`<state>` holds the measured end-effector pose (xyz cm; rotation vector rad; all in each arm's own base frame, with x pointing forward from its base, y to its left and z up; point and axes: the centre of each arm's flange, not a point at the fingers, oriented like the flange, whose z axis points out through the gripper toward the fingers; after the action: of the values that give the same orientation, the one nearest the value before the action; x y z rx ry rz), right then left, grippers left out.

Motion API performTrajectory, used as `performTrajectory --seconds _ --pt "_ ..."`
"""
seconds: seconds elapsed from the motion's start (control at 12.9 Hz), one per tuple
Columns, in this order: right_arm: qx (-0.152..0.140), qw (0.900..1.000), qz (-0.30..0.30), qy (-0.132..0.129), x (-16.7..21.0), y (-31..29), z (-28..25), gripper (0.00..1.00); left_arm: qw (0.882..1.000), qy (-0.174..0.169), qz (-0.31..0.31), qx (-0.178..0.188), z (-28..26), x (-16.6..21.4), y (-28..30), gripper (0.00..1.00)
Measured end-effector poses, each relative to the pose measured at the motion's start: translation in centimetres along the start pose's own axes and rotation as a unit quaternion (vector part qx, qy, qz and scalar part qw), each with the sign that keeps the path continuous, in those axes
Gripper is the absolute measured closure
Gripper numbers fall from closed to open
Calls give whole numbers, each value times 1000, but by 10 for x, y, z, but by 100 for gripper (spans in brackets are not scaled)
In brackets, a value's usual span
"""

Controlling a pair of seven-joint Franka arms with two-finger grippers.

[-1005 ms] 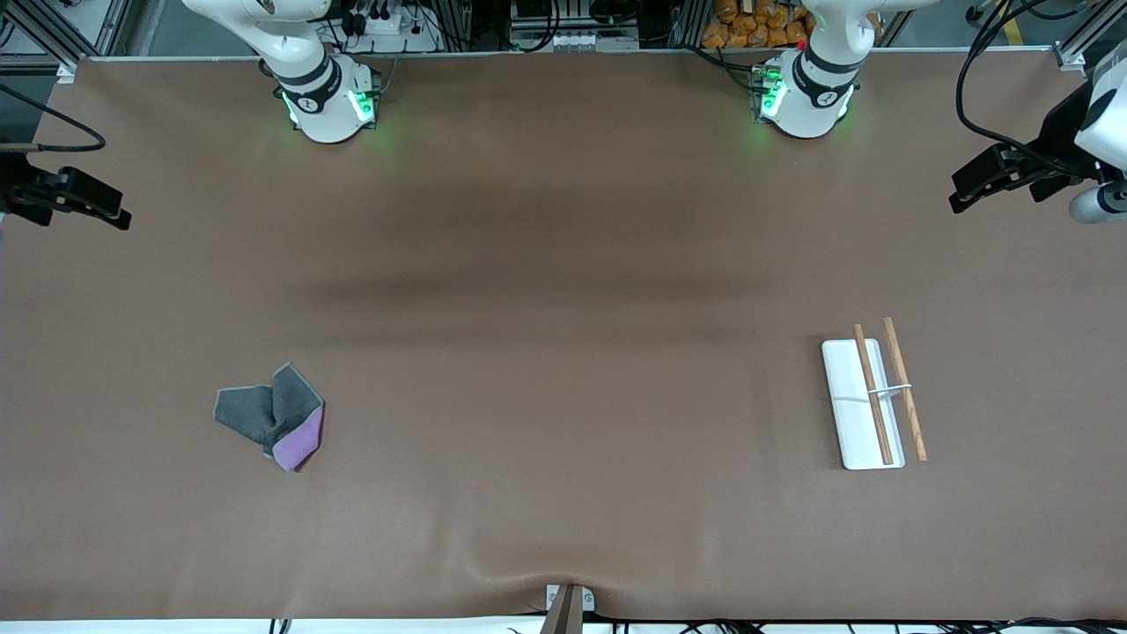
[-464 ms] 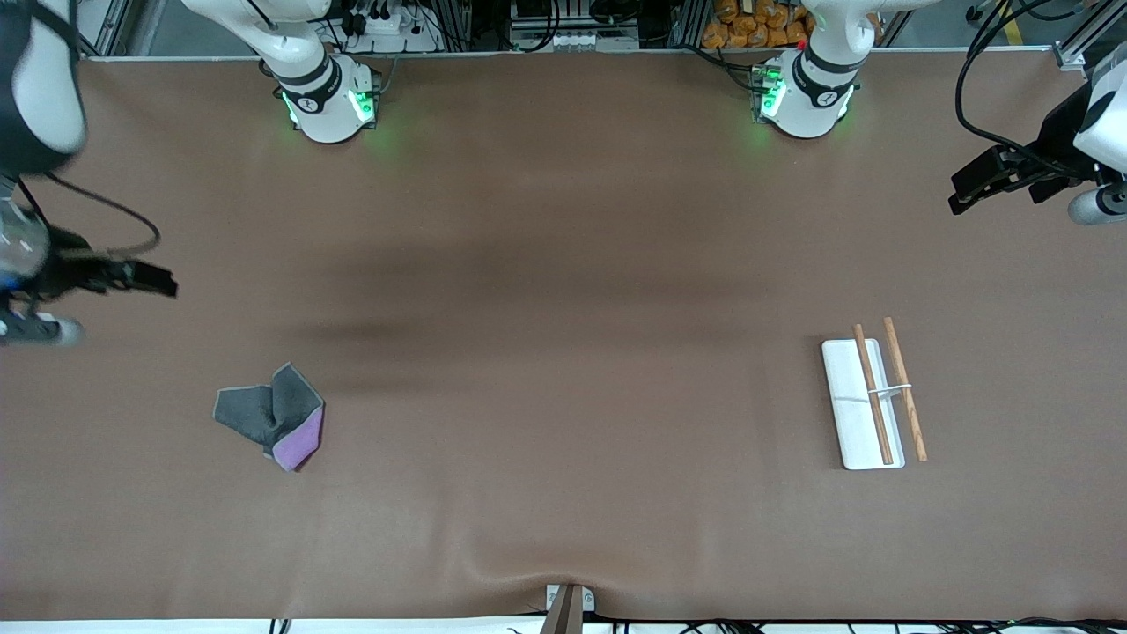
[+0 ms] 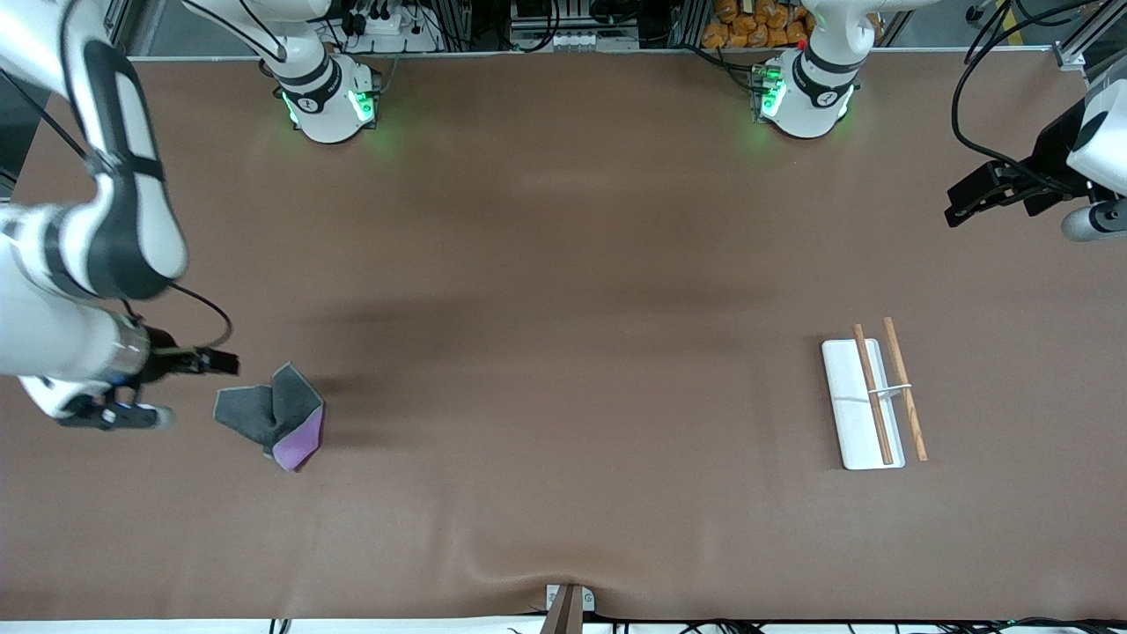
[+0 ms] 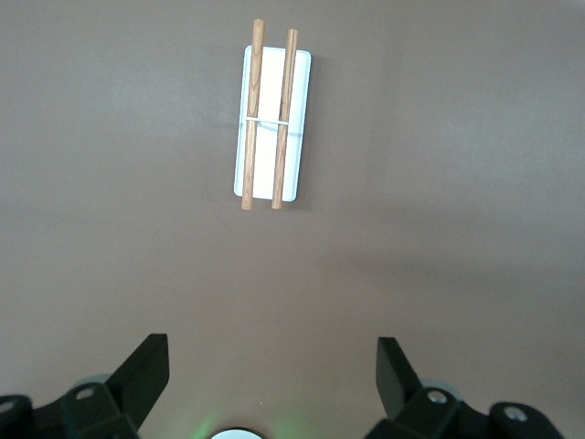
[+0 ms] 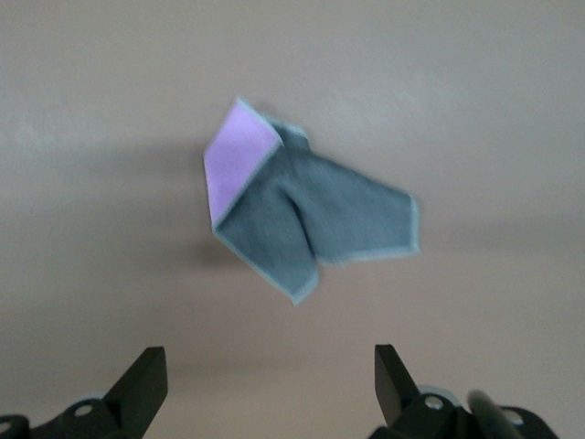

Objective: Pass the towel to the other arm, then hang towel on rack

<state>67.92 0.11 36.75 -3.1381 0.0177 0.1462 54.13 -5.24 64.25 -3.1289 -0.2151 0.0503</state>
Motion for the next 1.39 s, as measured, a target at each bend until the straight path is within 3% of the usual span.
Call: performTrajectory --seconds 0.23,0.54,0.93,1.39 --pt "-1 999 -49 24 22 -12 51 0 1000 0 -3 0 1 1 -3 0" --pt "-9 987 -154 50 41 16 119 0 1000 -3 -5 0 6 6 -5 0" --pt "-12 983 -165 77 39 19 166 0 1000 -4 -6 0 7 7 -6 0" --pt "-13 983 -167 81 35 17 176 69 1000 -7 -6 0 10 8 -6 0"
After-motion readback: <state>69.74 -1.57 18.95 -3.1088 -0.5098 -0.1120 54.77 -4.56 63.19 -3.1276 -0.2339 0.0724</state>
